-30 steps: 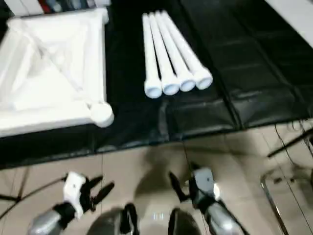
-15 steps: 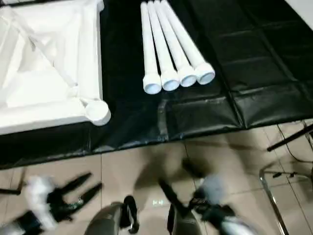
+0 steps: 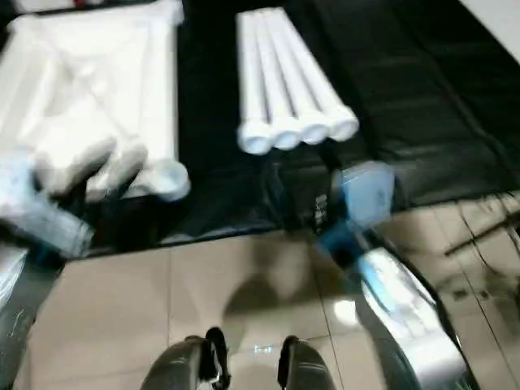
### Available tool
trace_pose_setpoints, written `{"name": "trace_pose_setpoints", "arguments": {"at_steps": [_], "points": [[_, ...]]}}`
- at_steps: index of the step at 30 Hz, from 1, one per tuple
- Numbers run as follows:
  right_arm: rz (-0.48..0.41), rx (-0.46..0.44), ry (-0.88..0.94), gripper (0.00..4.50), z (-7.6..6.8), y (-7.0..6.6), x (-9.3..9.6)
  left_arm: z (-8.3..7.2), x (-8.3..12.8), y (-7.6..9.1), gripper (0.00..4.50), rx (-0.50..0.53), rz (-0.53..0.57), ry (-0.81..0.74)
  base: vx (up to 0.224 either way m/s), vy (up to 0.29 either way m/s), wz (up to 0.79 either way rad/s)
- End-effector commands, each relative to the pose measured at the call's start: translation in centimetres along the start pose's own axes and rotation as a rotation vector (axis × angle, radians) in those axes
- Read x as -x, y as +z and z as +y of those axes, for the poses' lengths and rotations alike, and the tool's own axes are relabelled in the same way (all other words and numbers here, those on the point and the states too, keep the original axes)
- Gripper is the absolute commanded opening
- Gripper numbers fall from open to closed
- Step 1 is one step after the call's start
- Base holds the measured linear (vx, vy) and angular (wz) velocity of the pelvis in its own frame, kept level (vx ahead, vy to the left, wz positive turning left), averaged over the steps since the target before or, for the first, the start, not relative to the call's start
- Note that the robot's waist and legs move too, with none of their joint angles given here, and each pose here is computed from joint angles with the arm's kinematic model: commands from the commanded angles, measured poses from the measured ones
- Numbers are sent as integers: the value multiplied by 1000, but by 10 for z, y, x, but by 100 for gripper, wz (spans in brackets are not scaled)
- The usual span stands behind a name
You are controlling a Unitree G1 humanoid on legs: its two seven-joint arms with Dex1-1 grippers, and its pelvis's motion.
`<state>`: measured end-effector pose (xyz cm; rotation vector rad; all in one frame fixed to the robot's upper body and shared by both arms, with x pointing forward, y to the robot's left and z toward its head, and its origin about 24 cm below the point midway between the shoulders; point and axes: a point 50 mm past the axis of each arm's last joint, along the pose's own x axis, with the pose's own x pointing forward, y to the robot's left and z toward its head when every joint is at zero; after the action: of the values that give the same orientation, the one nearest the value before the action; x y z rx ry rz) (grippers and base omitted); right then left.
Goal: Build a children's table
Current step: Move to table
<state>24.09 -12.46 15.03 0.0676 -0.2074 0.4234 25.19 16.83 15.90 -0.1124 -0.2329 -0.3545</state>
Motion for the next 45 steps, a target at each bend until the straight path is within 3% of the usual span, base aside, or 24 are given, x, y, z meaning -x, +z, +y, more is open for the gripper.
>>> {"name": "trace_pose_setpoints", "arguments": {"at_steps": [1, 3, 5, 10, 15, 25, 29, 34, 35, 37, 41, 45], "points": [[19, 20, 11, 450, 10, -9, -11, 4, -1, -4, 273, -41, 15, 101, 0, 0, 0], [28, 56, 10, 450, 15, -13, -17, 5, -1, -5, 273, -98, 41, 131, 0, 0, 0], [47, 119, -7, 450, 14, -16, -19, 3, -1, -6, 273, -79, 60, 134, 15, -47, 54], [90, 60, 70, 450, 18, -22, -22, 3, 0, -7, 273, -91, 88, 175, 39, -13, 61], [95, 121, -35, 450, 8, -25, -21, 3, 0, -11, 273, -109, 98, 189, 181, 63, 56], [139, 91, -52, 450, -3, -32, 5, -5, 15, -26, 273, -90, 161, 122, 175, -55, 0], [137, 90, -74, 450, -6, -32, 8, -1, 15, -34, 273, -47, 185, 100, 138, 18, -11], [99, 101, -20, 450, -4, -24, -1, -8, 9, -40, 273, 27, 195, -1, 95, 106, 2], [115, 116, -11, 450, -5, -25, -4, -7, 7, -43, 298, 1, 214, -13, 7, 65, 1], [146, 117, 26, 450, -4, -27, -8, -4, 4, -47, 307, -40, 245, -34, 3, 33, 1], [269, 116, 178, 450, 0, -37, -16, 5, -1, -47, 307, -147, 308, -225, -28, 20, 3], [288, 132, 209, 450, 0, -39, -17, 8, -2, -47, 343, -172, 321, -287, -15, 10, 2]]}}
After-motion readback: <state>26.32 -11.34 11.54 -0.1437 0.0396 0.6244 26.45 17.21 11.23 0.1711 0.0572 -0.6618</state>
